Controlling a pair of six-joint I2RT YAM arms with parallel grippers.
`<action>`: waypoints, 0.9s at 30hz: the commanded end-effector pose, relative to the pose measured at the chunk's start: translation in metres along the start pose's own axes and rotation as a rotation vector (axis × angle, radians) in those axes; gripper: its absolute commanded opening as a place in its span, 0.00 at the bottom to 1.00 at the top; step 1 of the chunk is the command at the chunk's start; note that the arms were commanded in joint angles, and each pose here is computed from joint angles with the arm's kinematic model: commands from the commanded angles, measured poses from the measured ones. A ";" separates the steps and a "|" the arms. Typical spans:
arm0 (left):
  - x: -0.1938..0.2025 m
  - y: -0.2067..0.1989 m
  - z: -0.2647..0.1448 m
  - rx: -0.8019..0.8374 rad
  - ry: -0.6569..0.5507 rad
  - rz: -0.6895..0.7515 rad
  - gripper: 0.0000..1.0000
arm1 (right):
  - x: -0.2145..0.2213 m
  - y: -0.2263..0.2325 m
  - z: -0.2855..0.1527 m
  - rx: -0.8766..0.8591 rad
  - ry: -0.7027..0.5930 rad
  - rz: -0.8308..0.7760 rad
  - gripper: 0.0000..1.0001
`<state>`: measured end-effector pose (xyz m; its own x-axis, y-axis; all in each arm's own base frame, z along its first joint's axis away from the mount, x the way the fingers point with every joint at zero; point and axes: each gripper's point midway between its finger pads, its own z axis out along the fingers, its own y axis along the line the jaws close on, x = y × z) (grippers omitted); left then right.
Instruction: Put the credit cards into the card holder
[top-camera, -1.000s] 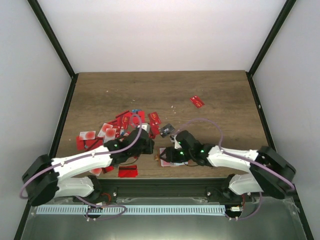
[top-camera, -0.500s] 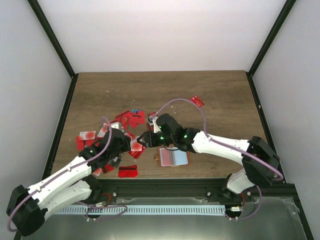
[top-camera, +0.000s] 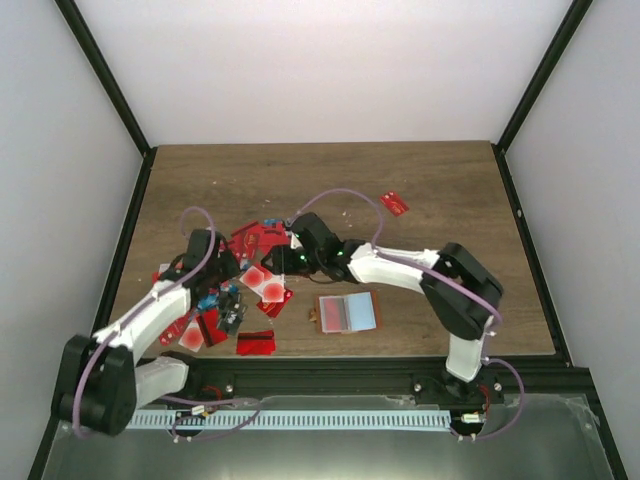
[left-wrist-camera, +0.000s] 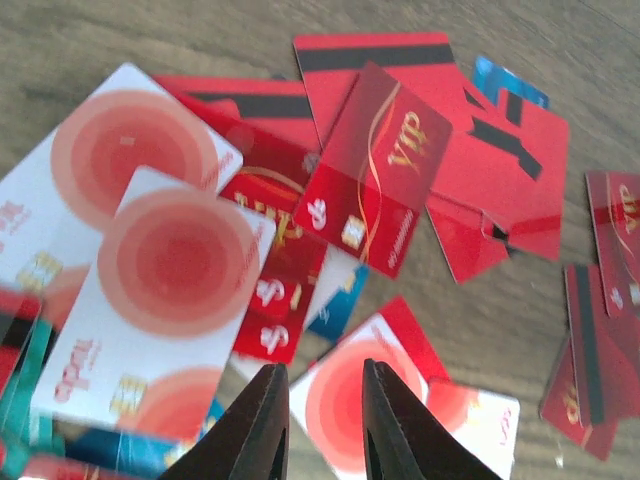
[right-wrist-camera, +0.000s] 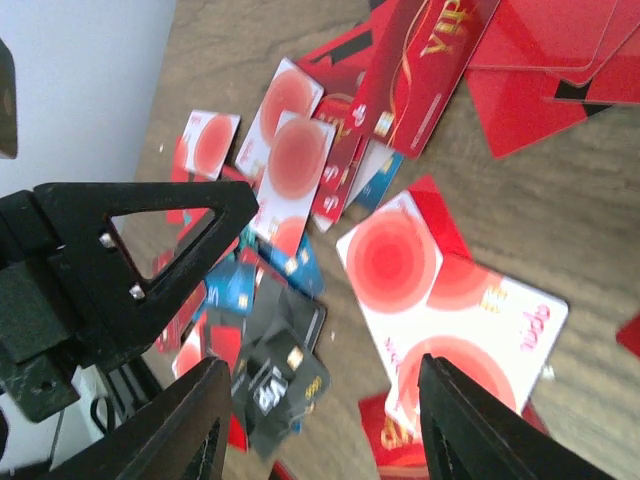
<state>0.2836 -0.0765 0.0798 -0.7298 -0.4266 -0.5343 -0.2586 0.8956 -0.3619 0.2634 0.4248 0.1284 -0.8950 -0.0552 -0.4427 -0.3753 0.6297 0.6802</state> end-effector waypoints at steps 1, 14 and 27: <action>-0.033 -0.022 0.019 0.097 0.013 0.050 0.23 | -0.029 0.007 0.023 -0.060 -0.037 0.101 0.54; -0.070 -0.023 0.079 0.072 0.137 0.085 0.09 | -0.044 -0.018 0.086 -0.113 0.021 0.250 0.52; -0.075 -0.033 0.110 0.122 0.206 0.081 0.06 | -0.047 -0.032 0.103 -0.102 0.037 0.290 0.52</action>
<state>0.4076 -0.0829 0.0412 -0.8598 -0.3258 -0.3933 -0.1620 0.9043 -0.3949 0.3300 0.4778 0.0591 -0.9773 0.0731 -0.1987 -0.1224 0.5708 0.8120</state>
